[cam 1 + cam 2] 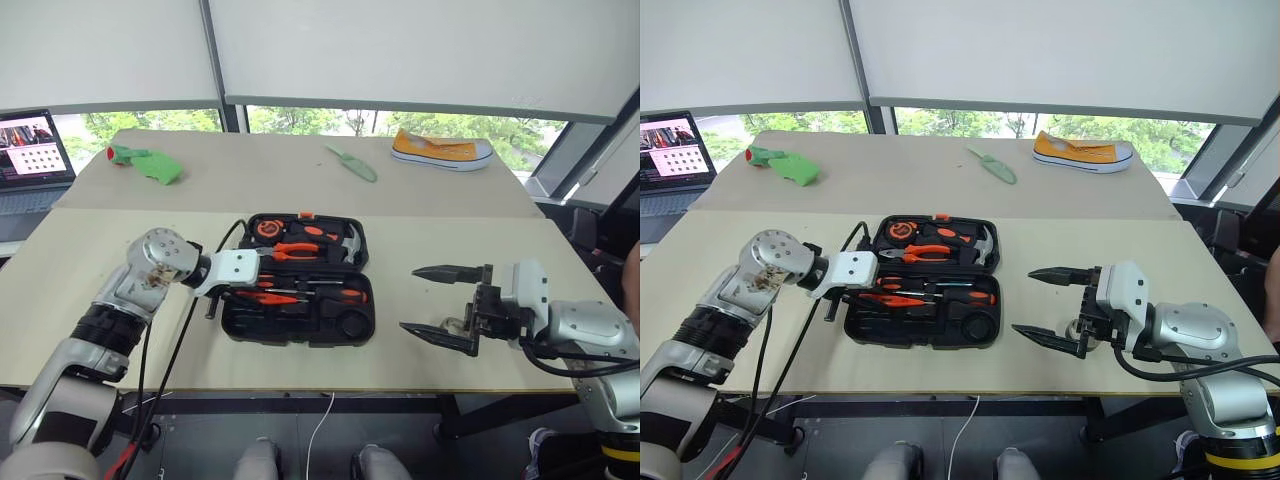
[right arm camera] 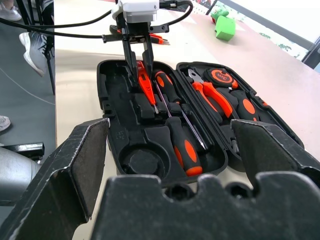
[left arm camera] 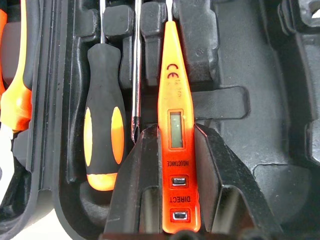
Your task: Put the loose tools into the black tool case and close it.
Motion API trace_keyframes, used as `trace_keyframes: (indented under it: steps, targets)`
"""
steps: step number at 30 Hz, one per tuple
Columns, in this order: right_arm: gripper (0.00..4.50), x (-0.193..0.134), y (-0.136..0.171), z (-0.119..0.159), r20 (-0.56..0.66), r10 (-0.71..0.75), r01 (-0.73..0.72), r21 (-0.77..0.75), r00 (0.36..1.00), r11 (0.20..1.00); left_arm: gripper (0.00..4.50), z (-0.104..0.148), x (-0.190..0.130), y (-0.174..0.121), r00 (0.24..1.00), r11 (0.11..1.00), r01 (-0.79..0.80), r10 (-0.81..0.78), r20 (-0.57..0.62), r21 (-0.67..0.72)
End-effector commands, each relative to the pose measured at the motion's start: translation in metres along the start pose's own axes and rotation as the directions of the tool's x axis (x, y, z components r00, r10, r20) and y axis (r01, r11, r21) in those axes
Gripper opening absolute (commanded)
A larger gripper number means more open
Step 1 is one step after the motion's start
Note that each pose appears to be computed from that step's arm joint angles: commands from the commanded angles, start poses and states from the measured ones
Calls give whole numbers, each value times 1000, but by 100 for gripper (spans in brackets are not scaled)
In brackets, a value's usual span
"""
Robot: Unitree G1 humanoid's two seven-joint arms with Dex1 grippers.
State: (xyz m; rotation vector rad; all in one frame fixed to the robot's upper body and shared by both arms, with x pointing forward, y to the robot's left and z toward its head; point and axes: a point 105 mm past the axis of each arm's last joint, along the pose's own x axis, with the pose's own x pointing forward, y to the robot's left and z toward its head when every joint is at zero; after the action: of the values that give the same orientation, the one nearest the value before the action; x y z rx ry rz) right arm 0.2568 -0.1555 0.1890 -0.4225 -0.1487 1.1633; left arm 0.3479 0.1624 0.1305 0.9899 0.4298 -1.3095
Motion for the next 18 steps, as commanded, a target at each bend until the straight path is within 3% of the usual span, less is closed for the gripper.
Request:
trace_keyframes:
  steps: [1, 3, 5, 6, 9, 13, 18]
  targets:
    - [450, 0, -3, 9, 17, 4, -4, -25, 1000, 1000, 45, -12, 14, -10, 997, 998, 44, -47, -64, -38]
    - [450, 1, -3, 9, 18, 5, -5, -24, 1000, 1000, 45, -9, 15, -9, 998, 998, 38, -40, -40, -54]
    - [450, 1, -2, 9, 18, 7, -7, -23, 1000, 1000, 146, -3, 9, -9, 999, 999, 31, -30, 29, -43]
    - [450, 1, -2, 8, 17, 8, -7, -23, 1000, 1000, 164, 1, 5, -8, 997, 999, 27, -25, 71, -33]
    - [450, 1, -2, 8, 15, 9, -8, -21, 1000, 1000, 280, 9, -4, -3, 988, 1000, -17, 19, 155, -13]
    - [450, -1, 0, 5, -1, 14, -14, -23, 1000, 1000, 280, 20, -29, 9, 943, 993, -111, 116, 313, -33]
    - [450, -1, -2, 6, 4, 11, -11, -17, 1000, 1000, 280, 20, -32, 10, 918, 988, -137, 152, 365, -67]
